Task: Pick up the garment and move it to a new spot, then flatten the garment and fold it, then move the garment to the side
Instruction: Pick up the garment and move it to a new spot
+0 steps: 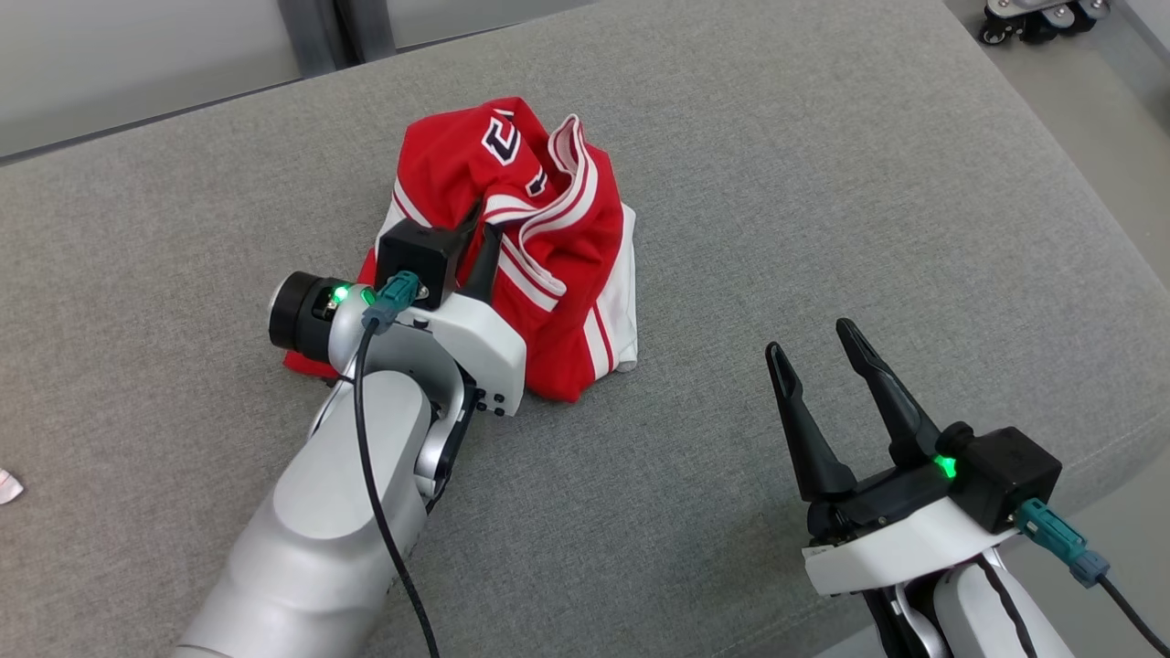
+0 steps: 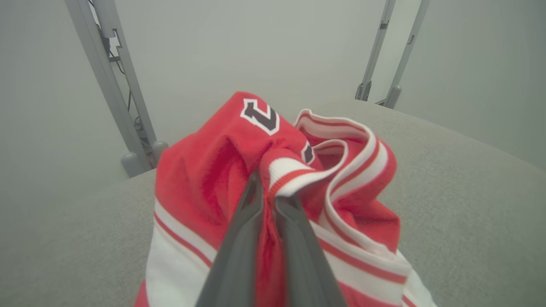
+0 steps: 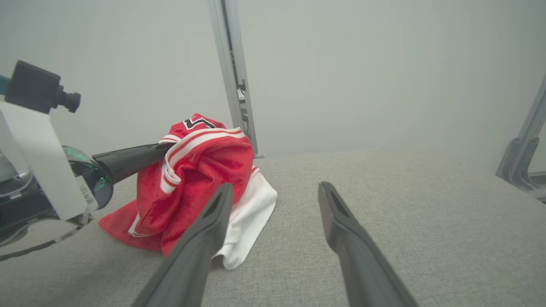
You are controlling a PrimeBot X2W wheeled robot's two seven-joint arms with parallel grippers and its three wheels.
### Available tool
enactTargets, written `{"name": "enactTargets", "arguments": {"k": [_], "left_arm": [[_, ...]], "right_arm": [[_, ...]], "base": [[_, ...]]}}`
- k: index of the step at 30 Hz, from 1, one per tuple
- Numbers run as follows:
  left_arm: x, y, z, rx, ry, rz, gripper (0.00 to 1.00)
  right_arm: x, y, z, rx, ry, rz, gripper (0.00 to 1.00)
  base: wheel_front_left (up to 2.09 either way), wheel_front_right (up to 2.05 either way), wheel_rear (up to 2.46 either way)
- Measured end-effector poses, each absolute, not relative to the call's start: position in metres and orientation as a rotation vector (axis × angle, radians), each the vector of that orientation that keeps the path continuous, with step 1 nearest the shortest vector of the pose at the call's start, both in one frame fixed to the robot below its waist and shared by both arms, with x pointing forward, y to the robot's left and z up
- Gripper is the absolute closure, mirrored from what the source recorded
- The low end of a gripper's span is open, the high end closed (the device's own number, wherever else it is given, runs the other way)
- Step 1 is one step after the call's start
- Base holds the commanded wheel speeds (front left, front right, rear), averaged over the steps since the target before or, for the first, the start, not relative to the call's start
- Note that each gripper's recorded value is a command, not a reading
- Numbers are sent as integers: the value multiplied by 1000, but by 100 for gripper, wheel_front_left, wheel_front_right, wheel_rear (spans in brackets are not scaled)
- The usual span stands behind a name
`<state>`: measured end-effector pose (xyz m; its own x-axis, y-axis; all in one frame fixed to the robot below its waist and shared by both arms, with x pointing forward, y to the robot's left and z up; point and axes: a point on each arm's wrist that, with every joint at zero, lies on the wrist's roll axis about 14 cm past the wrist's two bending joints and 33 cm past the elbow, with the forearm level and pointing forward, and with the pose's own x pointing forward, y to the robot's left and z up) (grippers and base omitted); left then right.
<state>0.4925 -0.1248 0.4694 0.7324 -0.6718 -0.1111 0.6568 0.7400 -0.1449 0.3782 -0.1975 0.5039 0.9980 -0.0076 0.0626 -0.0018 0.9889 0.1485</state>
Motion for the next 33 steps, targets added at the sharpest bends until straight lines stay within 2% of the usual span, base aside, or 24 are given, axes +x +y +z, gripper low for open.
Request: {"name": "enactTargets", "arguments": {"k": [3, 4, 17, 24, 33], "left_arm": [[489, -125, 455, -93, 196, -740, 100], [489, -125, 454, -89, 192, -740, 0], [486, -99, 500, -161, 48, -644, 0], [477, -31, 521, -210, -23, -449, 0], [440, 65, 541, -207, -121, -208, 0]], "right_arm": [[381, -196, 502, 148, -58, 3, 0], [383, -195, 504, 147, -64, 8, 0], [383, -174, 509, 168, -81, 71, 0], [384, -145, 517, 185, -104, 159, 0], [383, -102, 527, 194, -128, 290, 0]], "base": [[0, 0, 0], [0, 0, 0], [0, 0, 0], [0, 0, 0], [0, 0, 0]]}}
